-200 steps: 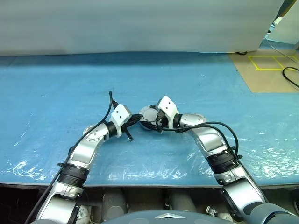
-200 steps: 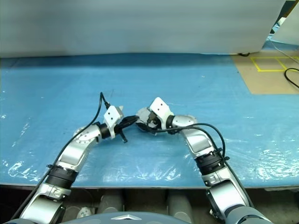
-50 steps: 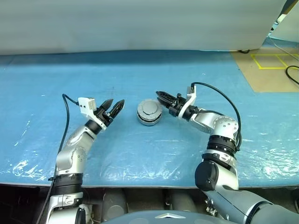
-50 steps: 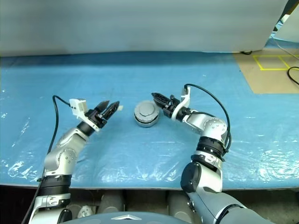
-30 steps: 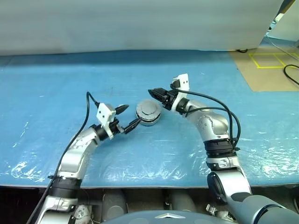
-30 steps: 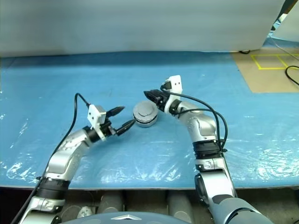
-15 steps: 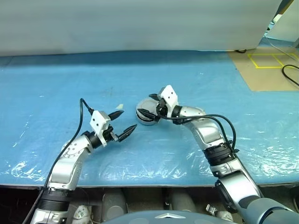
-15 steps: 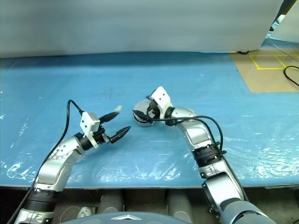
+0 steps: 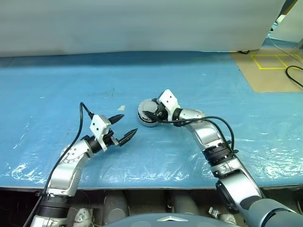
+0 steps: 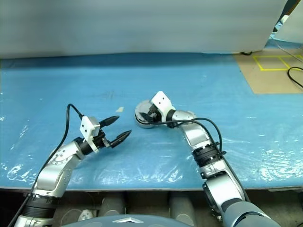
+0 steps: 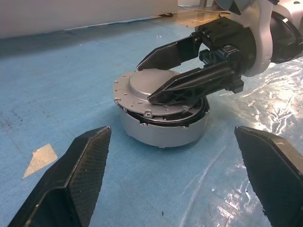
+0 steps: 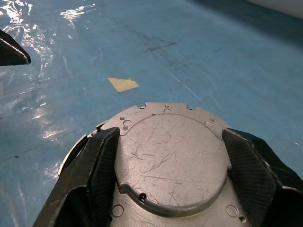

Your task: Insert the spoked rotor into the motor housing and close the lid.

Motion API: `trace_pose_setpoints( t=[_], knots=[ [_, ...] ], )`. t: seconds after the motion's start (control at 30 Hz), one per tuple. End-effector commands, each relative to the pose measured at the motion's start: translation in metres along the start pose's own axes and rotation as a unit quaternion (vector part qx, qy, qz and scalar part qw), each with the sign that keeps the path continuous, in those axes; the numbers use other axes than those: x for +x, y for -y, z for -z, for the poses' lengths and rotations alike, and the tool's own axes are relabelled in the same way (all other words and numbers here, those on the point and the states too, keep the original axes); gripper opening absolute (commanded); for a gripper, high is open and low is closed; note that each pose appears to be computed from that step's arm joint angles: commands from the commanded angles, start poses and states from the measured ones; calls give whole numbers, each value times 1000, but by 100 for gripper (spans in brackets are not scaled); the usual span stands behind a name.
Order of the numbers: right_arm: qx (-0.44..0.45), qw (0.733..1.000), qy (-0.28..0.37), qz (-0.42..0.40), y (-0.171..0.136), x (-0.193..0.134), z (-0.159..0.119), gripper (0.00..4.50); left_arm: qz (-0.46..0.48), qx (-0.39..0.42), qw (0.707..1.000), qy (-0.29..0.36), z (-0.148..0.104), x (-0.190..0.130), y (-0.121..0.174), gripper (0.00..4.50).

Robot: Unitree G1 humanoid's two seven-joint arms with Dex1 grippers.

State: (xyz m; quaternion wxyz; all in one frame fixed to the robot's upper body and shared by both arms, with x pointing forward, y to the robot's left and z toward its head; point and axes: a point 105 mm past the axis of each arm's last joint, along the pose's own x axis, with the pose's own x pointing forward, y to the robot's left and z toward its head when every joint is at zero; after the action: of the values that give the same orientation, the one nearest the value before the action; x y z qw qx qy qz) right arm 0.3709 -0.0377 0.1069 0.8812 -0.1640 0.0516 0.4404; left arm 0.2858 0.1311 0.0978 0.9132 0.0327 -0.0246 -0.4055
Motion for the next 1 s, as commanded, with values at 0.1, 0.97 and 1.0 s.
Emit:
trace_pose_setpoints(
  t=[0.1,0.97,1.0],
  knots=[
    [-20,1000,-9,-6,-2,1,-3,309,3,23,1000,21,-14,0,0,442],
    [-40,999,-4,-16,-20,-18,-3,309,7,18,1000,18,-9,5,2,442],
    [-39,999,12,-12,-18,-17,-7,309,7,18,1000,18,-9,5,2,442]
  ],
)
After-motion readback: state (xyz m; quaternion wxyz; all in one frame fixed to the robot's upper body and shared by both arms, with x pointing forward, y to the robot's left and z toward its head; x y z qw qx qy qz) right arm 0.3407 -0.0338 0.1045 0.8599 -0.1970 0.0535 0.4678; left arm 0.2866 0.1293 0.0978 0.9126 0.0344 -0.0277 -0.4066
